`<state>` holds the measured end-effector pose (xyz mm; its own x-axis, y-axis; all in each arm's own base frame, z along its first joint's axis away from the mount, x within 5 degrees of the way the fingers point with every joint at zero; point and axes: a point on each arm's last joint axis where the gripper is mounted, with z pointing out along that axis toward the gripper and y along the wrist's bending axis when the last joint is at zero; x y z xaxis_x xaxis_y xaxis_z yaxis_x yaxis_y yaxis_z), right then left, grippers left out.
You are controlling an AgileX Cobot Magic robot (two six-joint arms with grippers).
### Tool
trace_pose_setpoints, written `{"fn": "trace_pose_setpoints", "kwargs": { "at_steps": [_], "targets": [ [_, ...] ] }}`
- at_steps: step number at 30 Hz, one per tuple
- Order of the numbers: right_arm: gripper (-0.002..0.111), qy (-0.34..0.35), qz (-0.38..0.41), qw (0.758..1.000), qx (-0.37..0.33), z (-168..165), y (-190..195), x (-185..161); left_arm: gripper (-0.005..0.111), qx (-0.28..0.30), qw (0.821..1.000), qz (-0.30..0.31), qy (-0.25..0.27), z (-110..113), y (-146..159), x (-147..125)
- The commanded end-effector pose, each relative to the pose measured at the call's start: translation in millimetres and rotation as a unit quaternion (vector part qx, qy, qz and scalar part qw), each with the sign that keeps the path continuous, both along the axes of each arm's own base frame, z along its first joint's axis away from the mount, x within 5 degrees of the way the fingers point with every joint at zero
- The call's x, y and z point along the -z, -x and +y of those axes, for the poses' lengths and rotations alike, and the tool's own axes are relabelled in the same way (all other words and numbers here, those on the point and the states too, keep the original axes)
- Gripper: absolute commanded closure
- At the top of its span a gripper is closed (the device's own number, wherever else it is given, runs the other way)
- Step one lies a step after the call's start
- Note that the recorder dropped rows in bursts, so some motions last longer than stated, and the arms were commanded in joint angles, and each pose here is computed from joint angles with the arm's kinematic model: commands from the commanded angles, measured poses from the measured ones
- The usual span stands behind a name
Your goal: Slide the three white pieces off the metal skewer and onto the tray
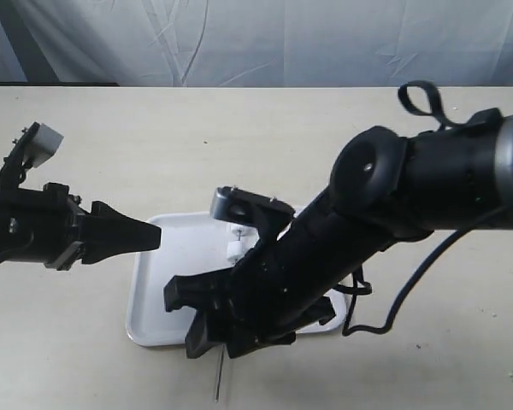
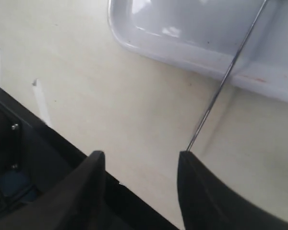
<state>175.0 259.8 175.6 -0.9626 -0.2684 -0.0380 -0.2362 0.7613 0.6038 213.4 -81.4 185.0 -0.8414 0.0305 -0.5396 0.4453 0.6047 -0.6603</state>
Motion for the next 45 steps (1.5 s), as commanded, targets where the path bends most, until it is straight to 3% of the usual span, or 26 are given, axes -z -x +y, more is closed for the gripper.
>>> {"fn": "trace_pose_setpoints", "kwargs": {
  "at_steps": [1, 9, 23, 33, 45],
  "targets": [
    [0.062, 0.039, -0.005, 0.999, -0.008, 11.1, 2.5, 11.0, 0.057, 0.001, 1.0, -0.003, 0.01, -1.9, -1.8, -2.0],
    [0.062, 0.118, -0.025, 0.993, 0.006, 5.1, 3.6, 18.8, 0.057, 0.002, 1.0, -0.002, 0.015, -2.3, -1.6, -2.6],
    [0.067, 0.106, -0.038, 0.993, 0.033, 13.9, 6.0, 19.2, 0.057, -0.004, 1.0, -0.002, 0.022, -2.7, -2.4, -3.7],
    [0.067, 0.134, -0.035, 0.99, 0.025, 39.1, 7.3, 36.7, 0.057, 0.004, 1.0, 0.0, 0.03, -3.8, -1.2, -4.7],
    [0.067, 0.165, -0.031, 0.985, 0.038, 40.4, 5.2, 51.1, 0.057, 0.003, 0.999, 0.0, 0.038, -4.4, -1.1, -5.9]
  ]
}}
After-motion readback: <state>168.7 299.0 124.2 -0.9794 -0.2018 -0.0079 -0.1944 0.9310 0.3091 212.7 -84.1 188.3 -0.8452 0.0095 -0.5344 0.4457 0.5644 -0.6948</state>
